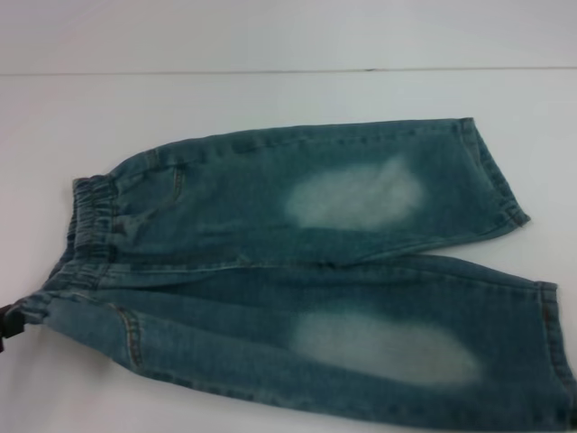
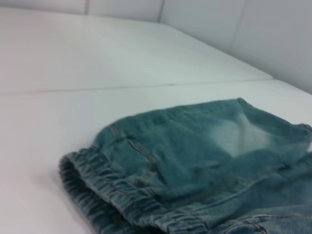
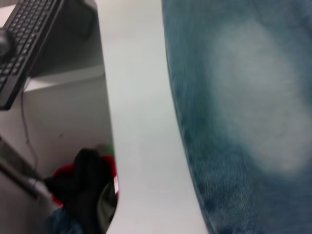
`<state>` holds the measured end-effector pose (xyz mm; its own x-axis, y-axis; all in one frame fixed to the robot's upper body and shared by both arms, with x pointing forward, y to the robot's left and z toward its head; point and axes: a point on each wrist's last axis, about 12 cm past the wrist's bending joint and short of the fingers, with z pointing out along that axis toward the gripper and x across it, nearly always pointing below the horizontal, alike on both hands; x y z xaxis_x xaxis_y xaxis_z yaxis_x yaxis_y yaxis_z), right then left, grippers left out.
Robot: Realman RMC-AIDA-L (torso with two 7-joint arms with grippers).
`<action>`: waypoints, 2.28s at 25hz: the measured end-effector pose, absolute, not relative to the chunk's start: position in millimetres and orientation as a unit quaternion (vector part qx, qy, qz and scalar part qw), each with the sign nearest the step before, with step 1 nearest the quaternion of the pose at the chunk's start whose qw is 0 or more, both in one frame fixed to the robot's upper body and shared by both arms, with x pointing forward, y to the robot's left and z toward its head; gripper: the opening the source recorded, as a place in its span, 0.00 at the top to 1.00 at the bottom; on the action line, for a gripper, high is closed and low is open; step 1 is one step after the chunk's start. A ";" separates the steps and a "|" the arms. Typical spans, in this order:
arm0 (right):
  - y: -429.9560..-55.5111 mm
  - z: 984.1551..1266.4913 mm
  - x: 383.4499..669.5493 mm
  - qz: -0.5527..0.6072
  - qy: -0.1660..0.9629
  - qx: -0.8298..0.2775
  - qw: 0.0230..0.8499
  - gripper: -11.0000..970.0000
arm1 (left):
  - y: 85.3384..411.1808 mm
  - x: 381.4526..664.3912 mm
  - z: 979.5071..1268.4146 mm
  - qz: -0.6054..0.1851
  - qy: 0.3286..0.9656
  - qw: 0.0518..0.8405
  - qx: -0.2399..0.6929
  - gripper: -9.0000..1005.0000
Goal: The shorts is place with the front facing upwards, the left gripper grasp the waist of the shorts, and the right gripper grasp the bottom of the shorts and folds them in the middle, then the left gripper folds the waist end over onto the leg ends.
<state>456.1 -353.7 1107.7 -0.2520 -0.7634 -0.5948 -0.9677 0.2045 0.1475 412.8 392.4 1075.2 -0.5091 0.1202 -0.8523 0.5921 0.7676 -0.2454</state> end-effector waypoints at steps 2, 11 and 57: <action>-357.7 1111.5 456.3 0.248 0.747 -0.572 0.230 0.95 | 394.9 409.8 1075.3 -0.261 0.828 0.450 0.211 0.93; -377.8 1146.1 473.7 0.176 0.718 -0.526 0.422 0.95 | 388.9 437.7 1086.6 -0.258 0.803 0.494 0.211 0.93; -281.2 1106.2 650.0 -0.036 0.770 -0.405 0.491 0.95 | 331.0 582.2 1074.6 -0.117 0.833 0.505 0.193 0.93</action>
